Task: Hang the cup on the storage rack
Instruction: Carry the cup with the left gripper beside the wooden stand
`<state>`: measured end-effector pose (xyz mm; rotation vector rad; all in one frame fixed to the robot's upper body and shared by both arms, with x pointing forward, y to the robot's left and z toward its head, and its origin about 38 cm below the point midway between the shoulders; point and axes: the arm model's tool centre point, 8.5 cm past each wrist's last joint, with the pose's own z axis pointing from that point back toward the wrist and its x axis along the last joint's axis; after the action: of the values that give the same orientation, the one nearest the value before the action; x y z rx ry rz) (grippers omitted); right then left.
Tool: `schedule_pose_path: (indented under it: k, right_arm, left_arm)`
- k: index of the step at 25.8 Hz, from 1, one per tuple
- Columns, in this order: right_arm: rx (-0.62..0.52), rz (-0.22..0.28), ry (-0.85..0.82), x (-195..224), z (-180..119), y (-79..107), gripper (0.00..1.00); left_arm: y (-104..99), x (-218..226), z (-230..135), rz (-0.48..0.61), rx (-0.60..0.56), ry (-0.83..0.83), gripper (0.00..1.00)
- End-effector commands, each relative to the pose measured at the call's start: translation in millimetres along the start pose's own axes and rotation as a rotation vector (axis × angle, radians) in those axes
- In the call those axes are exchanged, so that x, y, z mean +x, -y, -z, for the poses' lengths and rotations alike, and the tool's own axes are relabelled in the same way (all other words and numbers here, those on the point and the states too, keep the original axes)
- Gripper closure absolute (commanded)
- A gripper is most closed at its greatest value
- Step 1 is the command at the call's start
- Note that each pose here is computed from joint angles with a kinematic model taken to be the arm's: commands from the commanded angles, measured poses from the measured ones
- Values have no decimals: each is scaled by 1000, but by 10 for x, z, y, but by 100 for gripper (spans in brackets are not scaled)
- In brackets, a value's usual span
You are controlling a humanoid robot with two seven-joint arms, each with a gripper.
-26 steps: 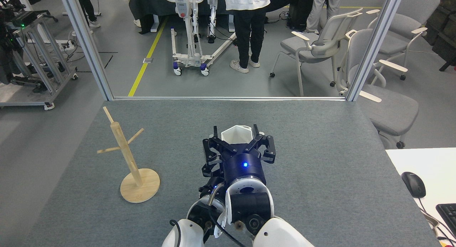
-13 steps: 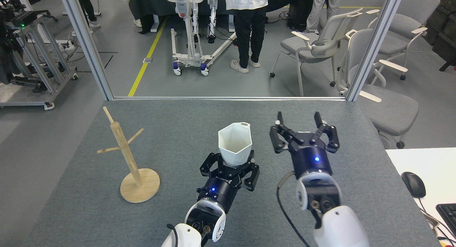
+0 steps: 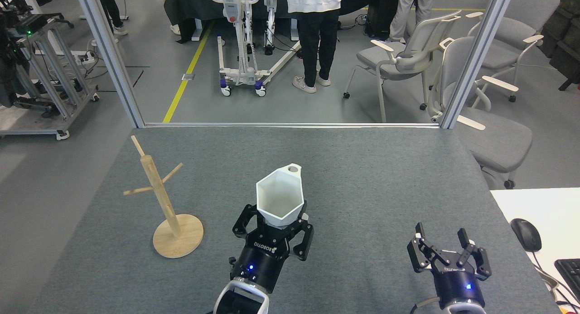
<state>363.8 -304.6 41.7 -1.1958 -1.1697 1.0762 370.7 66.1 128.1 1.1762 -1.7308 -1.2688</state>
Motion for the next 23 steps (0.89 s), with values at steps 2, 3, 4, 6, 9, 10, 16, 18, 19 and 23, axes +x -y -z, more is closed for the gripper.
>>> schedule_pose_path:
  k: [2,3,4,6,9,10,16,18,19,23]
  right_arm:
    - [33,-32,-41,-141,-84,-112,1]
    - [32,-29,-42,-130,-80,-111,1]
    - [32,-28,-42,-124,-81,-113,1]
    - [29,-30,-43,-128,-70,-101,1]
    - [28,-37,-43,-149,-67,-92,1]
    - [28,-37,-43,-149,-67,-92,1]
    - [30,-34,-45,-135,-69,-100,1]
    - [30,-34,-46,-136,-69,-100,1]
    - [30,-35,-46,-142,-73,-98,1]
    - [30,-40,-42,-154,-72,-96,1]
  left_arm:
    - [41,-244,-437,42,39,-93,100]
    - [58,-314,-523,61,40,-128,100]
    - [78,-383,-608,82,38,-161,100]
    - [123,-573,-738,131,16,-231,100]
    - [157,-938,-911,202,-18,-328,100]
    - [156,-1035,-963,218,-26,-355,100]
    - [146,-1469,-1118,306,-50,-522,100]
    - [173,-1564,-1143,327,-75,-557,100]
    - [174,-1677,-1171,349,-93,-578,100]
    - [159,-1978,-1270,412,-137,-627,100]
